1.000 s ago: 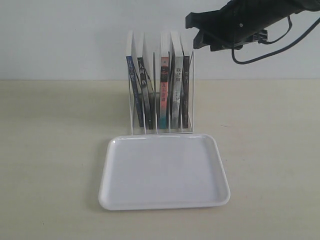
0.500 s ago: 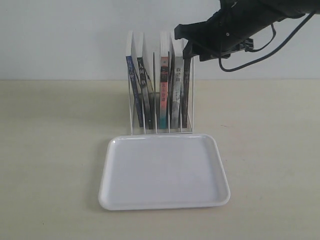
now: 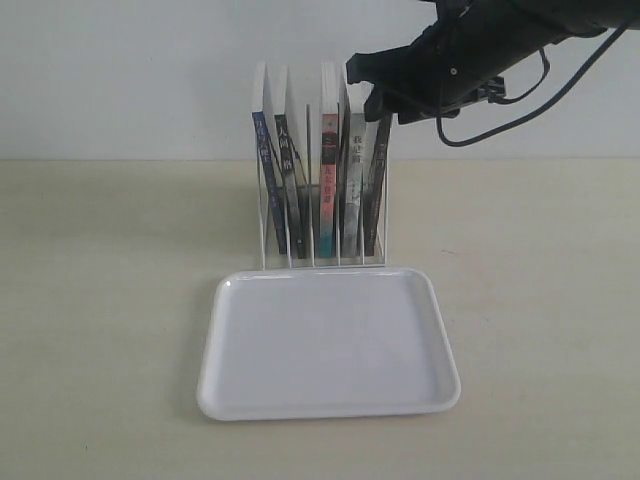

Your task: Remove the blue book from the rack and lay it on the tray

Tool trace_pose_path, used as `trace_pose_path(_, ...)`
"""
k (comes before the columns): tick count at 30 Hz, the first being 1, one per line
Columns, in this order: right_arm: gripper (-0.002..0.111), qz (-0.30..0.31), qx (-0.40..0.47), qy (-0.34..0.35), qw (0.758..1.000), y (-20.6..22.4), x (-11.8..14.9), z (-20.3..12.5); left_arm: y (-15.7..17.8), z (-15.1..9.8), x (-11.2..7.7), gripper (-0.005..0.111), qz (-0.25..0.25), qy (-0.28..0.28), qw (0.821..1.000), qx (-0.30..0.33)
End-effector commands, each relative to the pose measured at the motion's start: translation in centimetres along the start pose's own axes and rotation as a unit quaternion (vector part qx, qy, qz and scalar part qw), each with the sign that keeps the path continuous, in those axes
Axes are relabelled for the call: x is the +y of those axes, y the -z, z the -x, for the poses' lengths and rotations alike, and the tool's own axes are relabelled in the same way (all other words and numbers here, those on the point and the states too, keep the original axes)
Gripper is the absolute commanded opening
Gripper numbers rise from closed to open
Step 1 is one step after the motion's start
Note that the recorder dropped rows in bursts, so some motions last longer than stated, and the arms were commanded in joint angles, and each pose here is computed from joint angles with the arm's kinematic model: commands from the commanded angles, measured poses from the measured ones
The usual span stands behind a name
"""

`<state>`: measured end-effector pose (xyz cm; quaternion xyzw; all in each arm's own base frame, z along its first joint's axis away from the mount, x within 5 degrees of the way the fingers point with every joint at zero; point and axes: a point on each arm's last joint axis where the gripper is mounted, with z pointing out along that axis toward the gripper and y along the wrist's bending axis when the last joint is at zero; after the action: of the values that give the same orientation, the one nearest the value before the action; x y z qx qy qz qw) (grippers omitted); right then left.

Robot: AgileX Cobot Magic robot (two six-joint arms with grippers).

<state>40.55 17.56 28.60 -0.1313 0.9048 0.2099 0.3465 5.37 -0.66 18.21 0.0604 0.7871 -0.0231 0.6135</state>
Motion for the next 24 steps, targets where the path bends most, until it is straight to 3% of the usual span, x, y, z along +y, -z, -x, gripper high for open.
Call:
trace_pose_path(1, 0.043, -0.013, -0.013, 0.02, 1.0, 0.3, -0.2, 0.4, 0.1, 0.3, 0.0, 0.005, 0.001, 0.003, 1.0, -0.011)
trace_pose_path(24, 0.042, -0.031, -0.026, -0.006, 0.999, -2.3, -1.2, 0.2, 0.1, 0.3, 0.0, 0.005, 0.001, 0.003, 1.0, -0.011)
